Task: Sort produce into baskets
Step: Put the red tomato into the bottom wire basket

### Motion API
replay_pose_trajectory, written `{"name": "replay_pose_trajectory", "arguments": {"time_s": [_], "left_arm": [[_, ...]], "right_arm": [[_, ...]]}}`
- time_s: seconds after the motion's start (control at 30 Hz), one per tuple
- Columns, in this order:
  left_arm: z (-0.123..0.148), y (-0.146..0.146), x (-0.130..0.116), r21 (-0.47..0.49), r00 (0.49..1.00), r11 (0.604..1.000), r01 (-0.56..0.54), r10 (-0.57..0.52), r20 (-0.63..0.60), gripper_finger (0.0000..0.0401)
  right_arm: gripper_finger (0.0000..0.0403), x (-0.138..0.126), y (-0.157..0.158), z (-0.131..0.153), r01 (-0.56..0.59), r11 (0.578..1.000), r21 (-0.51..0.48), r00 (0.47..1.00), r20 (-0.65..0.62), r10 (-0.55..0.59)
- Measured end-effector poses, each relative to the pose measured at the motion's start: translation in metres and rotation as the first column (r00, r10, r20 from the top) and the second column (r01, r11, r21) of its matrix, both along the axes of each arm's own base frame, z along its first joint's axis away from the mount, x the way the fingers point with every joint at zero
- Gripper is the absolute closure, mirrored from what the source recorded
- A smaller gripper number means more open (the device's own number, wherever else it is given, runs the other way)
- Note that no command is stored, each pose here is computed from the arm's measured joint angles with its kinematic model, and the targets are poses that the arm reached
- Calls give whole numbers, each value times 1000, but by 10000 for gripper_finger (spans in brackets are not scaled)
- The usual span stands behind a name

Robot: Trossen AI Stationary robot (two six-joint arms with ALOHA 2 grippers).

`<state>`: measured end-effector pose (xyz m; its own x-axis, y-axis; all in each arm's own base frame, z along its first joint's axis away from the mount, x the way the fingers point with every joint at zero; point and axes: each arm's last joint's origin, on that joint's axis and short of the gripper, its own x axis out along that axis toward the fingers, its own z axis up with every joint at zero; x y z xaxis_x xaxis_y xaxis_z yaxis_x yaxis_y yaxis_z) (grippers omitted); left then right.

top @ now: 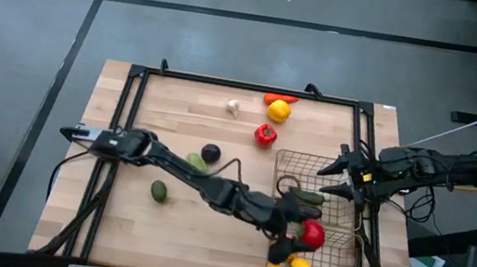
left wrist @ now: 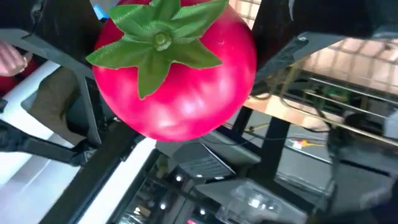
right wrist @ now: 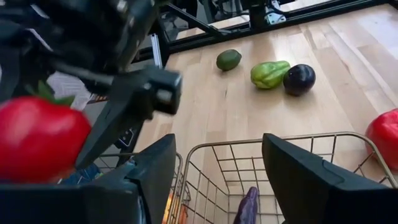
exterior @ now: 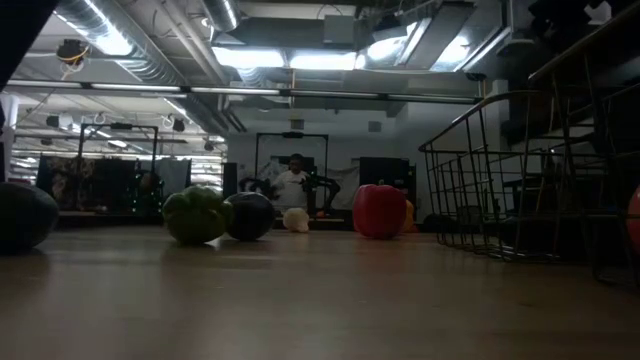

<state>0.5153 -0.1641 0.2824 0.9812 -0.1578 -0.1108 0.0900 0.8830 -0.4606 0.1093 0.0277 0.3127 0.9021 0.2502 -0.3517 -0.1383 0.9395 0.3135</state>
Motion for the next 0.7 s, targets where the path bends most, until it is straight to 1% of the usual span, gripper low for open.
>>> {"name": "replay_pose_trajectory", "arguments": {"time_s": [0.07,0.17,0.27,0.4,0.5,0.6,0.7], "left_arm": [[-6,-7,4,12,1000,1000,11,-11,2,70],[-17,-16,6,69,999,997,33,-31,-31,70],[-30,-22,3,123,991,991,57,-41,-130,70],[-42,-25,-3,174,967,981,87,-40,-253,70],[-46,-29,-6,227,956,966,121,-52,-288,70],[-50,-34,-10,292,945,943,163,-64,-321,70],[-53,-37,-12,317,940,930,185,-74,-332,70]], "right_arm": [[166,0,0,0,-6,1000,2,1000,0,6],[166,-1,0,-1,-9,1000,1,1000,-10,9],[166,-2,0,-4,-9,1000,-6,999,-40,9],[166,-4,-1,-7,-9,1000,-14,997,-74,8],[166,-4,-1,-8,-10,1000,-17,996,-88,8],[166,-4,-1,-9,-10,1000,-19,995,-95,8],[166,-4,-1,-8,-9,1000,-17,996,-94,8]]}}
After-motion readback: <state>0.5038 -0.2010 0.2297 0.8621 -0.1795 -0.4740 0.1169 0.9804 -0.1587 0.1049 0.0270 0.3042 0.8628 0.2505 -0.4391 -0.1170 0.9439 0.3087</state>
